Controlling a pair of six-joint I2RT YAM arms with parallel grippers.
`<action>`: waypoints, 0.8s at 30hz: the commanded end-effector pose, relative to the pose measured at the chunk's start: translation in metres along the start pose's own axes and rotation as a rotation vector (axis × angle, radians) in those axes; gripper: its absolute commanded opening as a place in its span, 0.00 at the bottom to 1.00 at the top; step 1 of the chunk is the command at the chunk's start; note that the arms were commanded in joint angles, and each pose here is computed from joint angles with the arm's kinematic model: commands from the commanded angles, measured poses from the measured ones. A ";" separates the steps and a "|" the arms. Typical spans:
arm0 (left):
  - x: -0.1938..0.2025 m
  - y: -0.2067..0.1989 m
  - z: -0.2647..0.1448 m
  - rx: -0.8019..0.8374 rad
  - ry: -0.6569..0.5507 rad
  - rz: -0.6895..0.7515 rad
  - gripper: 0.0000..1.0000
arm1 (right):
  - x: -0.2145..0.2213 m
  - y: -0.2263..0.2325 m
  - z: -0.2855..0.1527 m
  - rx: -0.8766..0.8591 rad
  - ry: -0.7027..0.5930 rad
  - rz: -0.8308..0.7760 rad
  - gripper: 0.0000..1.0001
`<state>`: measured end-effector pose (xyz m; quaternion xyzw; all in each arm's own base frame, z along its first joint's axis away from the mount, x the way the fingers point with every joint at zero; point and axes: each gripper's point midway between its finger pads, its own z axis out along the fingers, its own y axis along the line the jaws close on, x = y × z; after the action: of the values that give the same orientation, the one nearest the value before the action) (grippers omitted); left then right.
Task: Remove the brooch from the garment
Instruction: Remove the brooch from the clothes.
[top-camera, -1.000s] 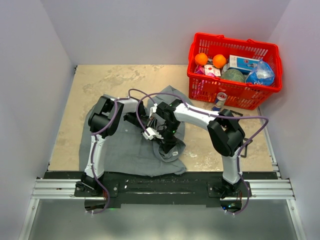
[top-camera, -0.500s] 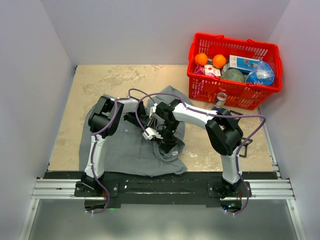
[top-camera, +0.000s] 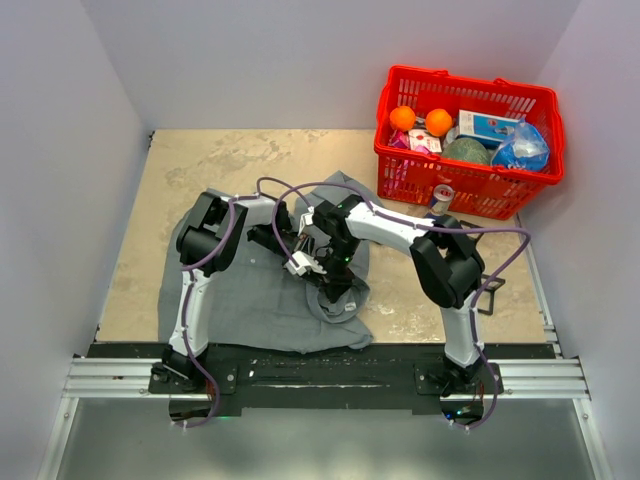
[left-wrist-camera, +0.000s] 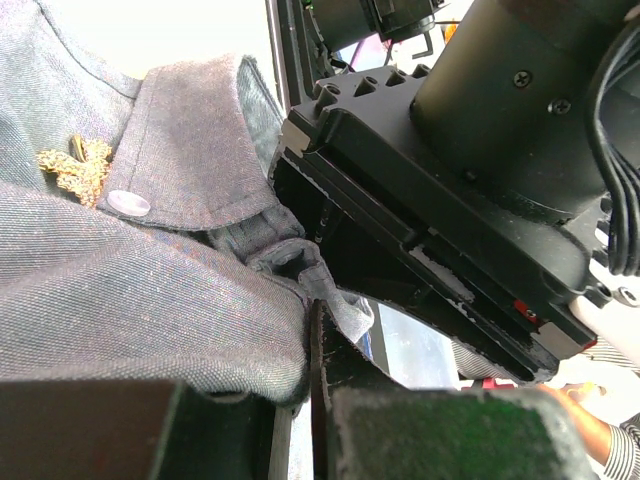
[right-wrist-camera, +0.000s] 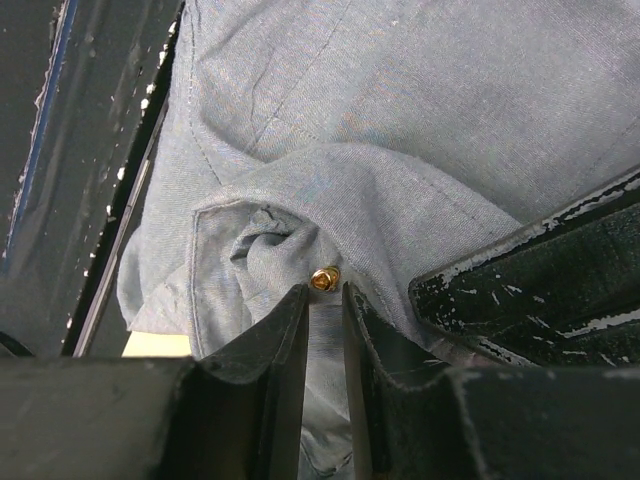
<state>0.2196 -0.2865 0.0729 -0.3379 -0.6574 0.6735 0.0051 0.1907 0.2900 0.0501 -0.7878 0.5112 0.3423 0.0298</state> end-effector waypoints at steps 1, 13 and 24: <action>-0.028 -0.016 0.002 0.069 -0.116 0.022 0.00 | -0.005 -0.005 -0.003 0.001 -0.016 -0.024 0.25; -0.028 -0.016 0.003 0.070 -0.114 0.017 0.00 | -0.011 -0.005 -0.001 -0.026 -0.048 -0.019 0.29; -0.027 -0.014 0.004 0.073 -0.113 0.011 0.00 | -0.019 -0.007 -0.004 -0.038 -0.073 0.000 0.27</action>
<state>0.2224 -0.2862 0.0745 -0.3258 -0.6601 0.6768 0.0083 0.1865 0.2919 0.0526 -0.7765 0.5136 0.3649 0.0051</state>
